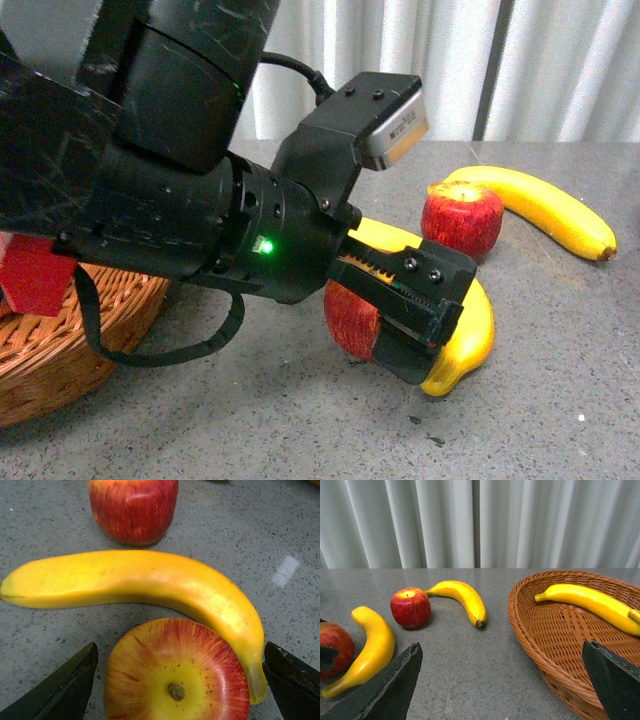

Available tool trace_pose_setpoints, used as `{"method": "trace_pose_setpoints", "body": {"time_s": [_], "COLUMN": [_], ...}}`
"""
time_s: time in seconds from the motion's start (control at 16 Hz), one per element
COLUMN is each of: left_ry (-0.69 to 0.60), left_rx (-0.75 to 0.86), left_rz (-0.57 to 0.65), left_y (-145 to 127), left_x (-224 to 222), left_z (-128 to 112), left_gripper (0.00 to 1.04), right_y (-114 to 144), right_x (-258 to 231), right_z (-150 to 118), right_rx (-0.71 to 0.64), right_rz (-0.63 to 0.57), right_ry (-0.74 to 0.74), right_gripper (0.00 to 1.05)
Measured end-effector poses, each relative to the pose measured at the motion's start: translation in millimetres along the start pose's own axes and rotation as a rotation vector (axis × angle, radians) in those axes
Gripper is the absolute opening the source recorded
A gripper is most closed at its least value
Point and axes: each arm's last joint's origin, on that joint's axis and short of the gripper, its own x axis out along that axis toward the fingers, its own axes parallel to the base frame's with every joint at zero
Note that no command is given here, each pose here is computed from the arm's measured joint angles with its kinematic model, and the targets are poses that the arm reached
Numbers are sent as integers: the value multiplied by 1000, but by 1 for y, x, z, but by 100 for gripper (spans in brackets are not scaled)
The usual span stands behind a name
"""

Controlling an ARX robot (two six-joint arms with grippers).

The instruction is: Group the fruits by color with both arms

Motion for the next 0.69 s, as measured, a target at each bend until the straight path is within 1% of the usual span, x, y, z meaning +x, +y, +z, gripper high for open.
{"method": "trace_pose_setpoints", "body": {"time_s": [0.31, 0.44, 0.5, 0.63, 0.69], "left_ry": [50, 60, 60, 57, 37], "left_rx": [3, 5, 6, 15, 28], "left_rz": [10, 23, 29, 61, 80], "left_y": [-1, -1, -1, 1, 2], "left_x": [20, 20, 20, 17, 11], "left_z": [-7, -8, -7, -5, 0], "left_gripper": [98, 79, 73, 70, 70], "right_y": [0, 0, 0, 0, 0], "right_x": [0, 0, 0, 0, 0], "right_z": [0, 0, 0, 0, 0], "right_rx": [0, 0, 0, 0, 0], "right_rz": [0, 0, 0, 0, 0], "right_ry": [0, 0, 0, 0, 0], "right_gripper": [98, 98, 98, 98, 98]}}
